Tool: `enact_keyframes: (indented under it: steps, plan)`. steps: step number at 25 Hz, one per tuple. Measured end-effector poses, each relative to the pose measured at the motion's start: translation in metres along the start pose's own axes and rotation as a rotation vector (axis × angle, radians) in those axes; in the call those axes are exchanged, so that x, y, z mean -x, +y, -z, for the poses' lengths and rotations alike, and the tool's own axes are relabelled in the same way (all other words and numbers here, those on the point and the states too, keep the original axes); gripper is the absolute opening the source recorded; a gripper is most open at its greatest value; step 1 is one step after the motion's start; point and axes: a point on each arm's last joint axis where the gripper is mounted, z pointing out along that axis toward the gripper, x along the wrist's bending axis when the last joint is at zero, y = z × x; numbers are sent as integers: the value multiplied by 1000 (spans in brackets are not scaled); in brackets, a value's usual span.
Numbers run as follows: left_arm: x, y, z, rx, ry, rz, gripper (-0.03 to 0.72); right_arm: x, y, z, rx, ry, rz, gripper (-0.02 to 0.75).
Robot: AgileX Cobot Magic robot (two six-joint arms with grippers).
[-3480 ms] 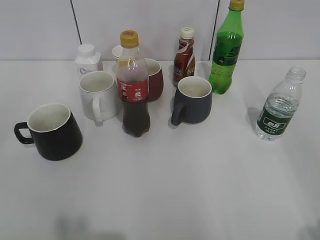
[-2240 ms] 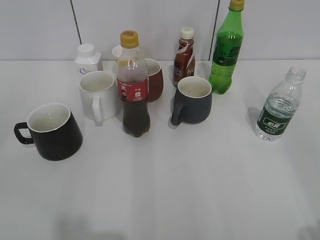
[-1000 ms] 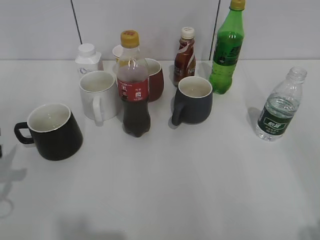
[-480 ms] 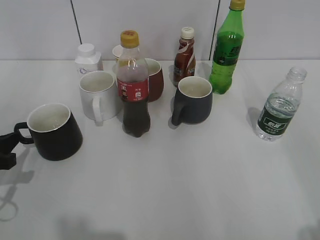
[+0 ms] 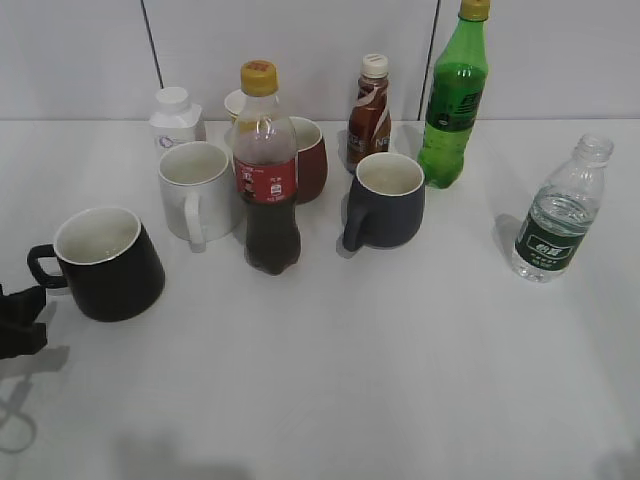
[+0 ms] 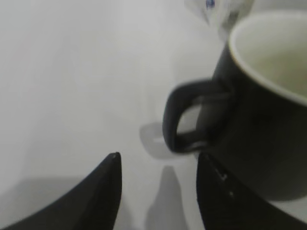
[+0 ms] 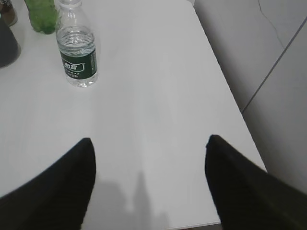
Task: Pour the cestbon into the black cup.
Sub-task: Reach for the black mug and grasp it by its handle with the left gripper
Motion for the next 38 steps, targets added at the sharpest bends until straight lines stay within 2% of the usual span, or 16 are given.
enact_keyframes:
  steps: [8, 20, 30, 36, 38]
  plan:
    - [1, 1, -5, 9, -19, -7, 393, 0, 0, 0, 0, -2, 1, 551]
    - [1, 21, -41, 101, -39, -23, 387, 0, 0, 0, 0, -2, 1, 551]
    - [3, 16, -57, 90, -63, -33, 253, 0, 0, 0, 0, -2, 1, 551]
    - [3, 19, -61, 105, -73, -38, 57, 0, 0, 0, 0, -2, 1, 551]
    - [3, 19, -61, 105, -73, -40, 55, 0, 0, 0, 0, -2, 1, 551]
